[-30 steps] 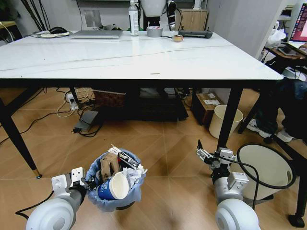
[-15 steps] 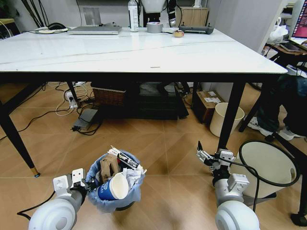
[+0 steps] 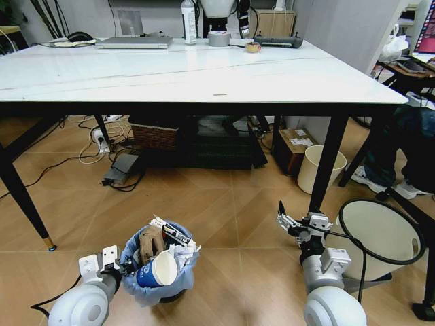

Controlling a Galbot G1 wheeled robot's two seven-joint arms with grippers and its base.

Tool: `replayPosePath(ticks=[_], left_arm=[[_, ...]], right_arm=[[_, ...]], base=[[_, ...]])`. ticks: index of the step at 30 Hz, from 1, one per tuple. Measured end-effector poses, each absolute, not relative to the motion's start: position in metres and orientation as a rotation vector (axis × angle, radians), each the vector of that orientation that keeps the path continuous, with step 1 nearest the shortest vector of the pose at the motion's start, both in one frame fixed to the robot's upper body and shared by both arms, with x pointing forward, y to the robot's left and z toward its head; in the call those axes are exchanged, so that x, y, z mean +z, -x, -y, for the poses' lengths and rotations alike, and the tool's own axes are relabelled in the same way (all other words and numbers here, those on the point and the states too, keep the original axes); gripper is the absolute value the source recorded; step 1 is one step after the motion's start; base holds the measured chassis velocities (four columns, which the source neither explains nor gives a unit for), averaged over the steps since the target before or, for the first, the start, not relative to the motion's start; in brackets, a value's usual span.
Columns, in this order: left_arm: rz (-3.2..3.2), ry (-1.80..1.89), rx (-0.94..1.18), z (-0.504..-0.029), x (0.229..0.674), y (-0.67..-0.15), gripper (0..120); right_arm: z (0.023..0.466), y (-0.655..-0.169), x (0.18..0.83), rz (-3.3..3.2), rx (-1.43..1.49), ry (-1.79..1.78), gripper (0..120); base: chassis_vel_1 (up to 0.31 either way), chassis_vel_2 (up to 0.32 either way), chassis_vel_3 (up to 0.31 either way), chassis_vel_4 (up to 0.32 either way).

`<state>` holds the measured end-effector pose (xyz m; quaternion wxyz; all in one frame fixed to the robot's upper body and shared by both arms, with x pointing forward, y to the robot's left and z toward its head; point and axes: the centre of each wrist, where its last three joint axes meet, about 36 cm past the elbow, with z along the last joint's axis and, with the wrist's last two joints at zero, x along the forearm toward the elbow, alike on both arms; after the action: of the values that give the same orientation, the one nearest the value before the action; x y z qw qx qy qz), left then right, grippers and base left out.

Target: Pick up the trash bin and place the trash from the table into it.

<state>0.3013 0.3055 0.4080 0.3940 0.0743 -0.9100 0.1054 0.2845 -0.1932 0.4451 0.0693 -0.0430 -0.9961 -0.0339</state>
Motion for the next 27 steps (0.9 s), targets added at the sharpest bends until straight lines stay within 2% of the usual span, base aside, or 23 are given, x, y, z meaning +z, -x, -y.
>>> replayPosePath(ticks=[27], left_arm=[[2.28,-0.2,0.28,-0.317,0.377,-0.304,0]], right_arm=[[0.196,-0.284,0.443,2.997,-0.08,0.118,100]], base=[[0.0,0.0,0.0,0.0]])
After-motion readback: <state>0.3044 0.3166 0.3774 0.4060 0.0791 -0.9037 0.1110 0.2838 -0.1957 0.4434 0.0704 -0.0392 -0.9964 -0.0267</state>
